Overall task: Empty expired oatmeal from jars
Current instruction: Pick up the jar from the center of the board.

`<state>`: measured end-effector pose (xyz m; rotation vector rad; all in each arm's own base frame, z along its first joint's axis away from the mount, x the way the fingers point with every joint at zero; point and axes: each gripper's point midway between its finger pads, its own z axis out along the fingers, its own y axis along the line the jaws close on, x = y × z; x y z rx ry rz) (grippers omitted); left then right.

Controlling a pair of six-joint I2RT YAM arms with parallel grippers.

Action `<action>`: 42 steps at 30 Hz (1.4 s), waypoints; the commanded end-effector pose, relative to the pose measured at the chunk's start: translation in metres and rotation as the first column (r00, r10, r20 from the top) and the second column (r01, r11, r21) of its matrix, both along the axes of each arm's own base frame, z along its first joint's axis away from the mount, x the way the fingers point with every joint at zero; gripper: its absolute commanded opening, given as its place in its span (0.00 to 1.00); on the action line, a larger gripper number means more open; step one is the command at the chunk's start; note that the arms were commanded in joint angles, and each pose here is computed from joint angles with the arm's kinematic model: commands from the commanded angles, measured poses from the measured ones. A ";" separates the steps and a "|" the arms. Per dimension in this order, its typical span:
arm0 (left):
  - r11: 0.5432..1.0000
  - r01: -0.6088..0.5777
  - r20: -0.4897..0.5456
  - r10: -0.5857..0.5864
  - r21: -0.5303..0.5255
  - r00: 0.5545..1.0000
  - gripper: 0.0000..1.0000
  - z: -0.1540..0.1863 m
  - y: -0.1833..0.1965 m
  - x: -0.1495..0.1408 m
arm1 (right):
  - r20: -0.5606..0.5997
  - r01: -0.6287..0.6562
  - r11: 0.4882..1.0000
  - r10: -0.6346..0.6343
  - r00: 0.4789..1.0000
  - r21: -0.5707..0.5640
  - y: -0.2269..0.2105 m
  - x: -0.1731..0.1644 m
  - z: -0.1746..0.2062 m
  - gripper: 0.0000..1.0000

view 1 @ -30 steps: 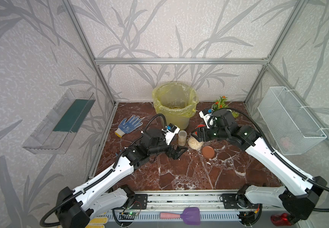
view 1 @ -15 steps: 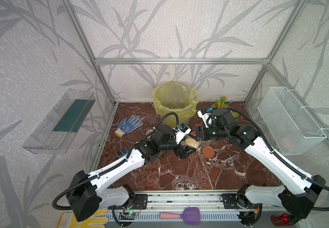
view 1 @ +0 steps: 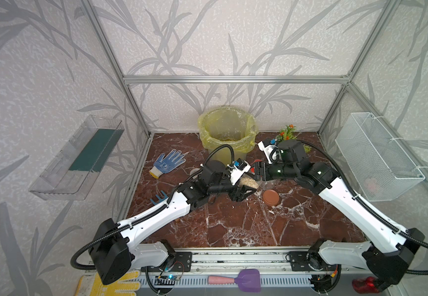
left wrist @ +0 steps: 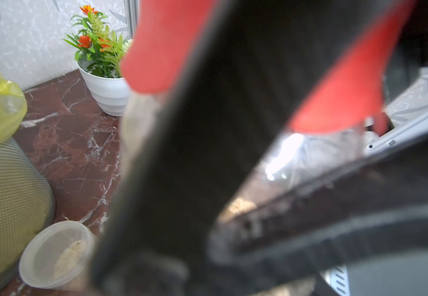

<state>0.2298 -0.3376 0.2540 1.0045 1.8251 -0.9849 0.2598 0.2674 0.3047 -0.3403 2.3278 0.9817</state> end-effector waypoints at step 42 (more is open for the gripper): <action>0.967 -0.255 0.324 0.234 0.024 0.917 0.00 0.023 0.032 0.040 | 0.024 0.122 0.986 -0.125 0.992 0.118 -0.042 -0.015 0.033 0.99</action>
